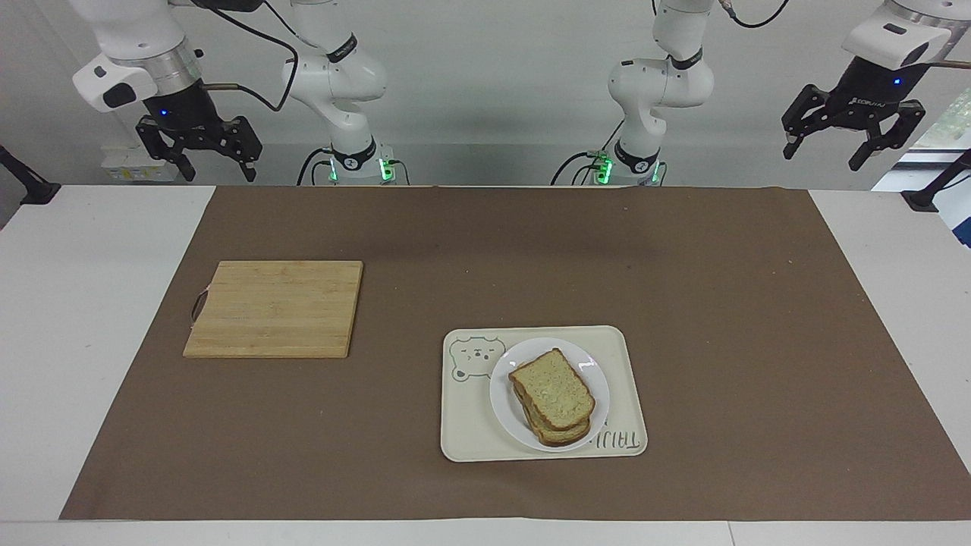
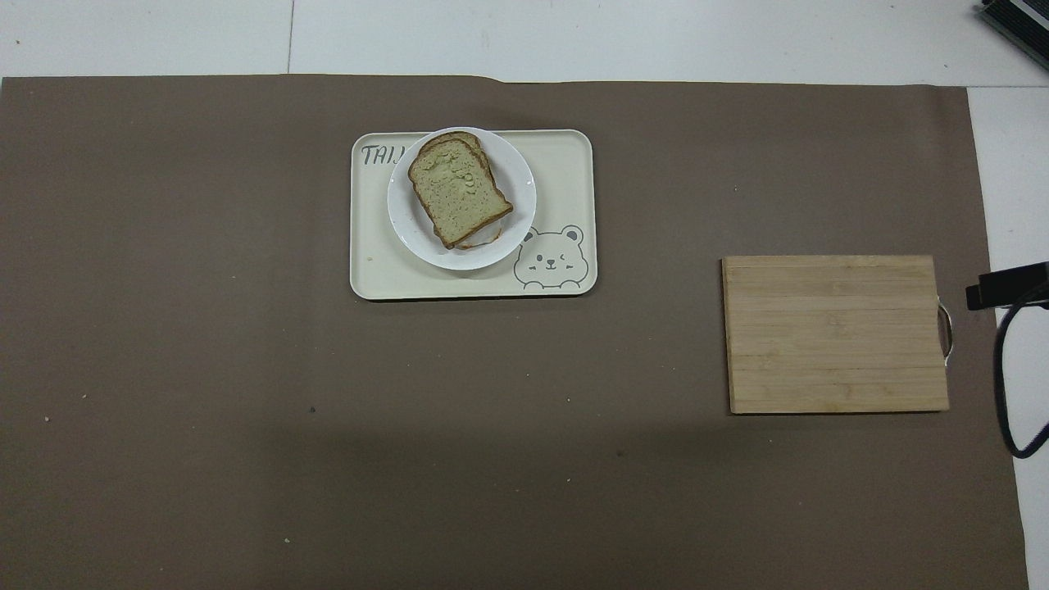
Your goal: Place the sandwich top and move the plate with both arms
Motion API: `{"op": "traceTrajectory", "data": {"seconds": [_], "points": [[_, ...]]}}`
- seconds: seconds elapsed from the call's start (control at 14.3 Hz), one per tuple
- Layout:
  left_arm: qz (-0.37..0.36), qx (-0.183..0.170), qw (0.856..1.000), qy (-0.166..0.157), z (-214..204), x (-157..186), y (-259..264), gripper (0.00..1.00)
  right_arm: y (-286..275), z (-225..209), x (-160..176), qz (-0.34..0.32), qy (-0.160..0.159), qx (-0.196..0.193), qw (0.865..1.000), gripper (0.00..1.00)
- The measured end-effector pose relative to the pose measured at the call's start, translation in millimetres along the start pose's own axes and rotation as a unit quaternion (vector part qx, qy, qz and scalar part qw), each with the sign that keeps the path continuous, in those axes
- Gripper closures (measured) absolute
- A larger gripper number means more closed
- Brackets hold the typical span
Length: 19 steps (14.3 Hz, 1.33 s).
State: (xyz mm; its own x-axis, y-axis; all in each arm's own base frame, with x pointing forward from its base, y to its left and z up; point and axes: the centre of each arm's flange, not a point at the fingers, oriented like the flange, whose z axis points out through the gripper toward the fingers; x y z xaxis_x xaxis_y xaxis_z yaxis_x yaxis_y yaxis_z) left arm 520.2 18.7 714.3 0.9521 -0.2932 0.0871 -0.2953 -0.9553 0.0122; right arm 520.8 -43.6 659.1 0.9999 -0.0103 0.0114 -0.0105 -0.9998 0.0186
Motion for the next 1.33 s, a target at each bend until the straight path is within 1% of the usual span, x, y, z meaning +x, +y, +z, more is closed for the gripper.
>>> {"op": "traceTrajectory", "data": {"seconds": [0.42,0.7,1.33], "points": [[-0.027,0.003,1.0,0.0,-1.1,-9.7,-25.5,0.0,0.0,-0.1,0.0,0.0,0.0,0.0,1.0,0.0],[-0.04,0.001,0.999,-0.01,0.6,-5.0,-6.0,0.0,0.0,-0.1,0.0,0.0,0.0,0.0,1.0,0.0],[-0.044,-0.001,0.999,-0.019,1.6,-8.0,-5.2,0.0,0.0,-0.1,0.0,0.0,0.0,0.0,1.0,0.0]]}}
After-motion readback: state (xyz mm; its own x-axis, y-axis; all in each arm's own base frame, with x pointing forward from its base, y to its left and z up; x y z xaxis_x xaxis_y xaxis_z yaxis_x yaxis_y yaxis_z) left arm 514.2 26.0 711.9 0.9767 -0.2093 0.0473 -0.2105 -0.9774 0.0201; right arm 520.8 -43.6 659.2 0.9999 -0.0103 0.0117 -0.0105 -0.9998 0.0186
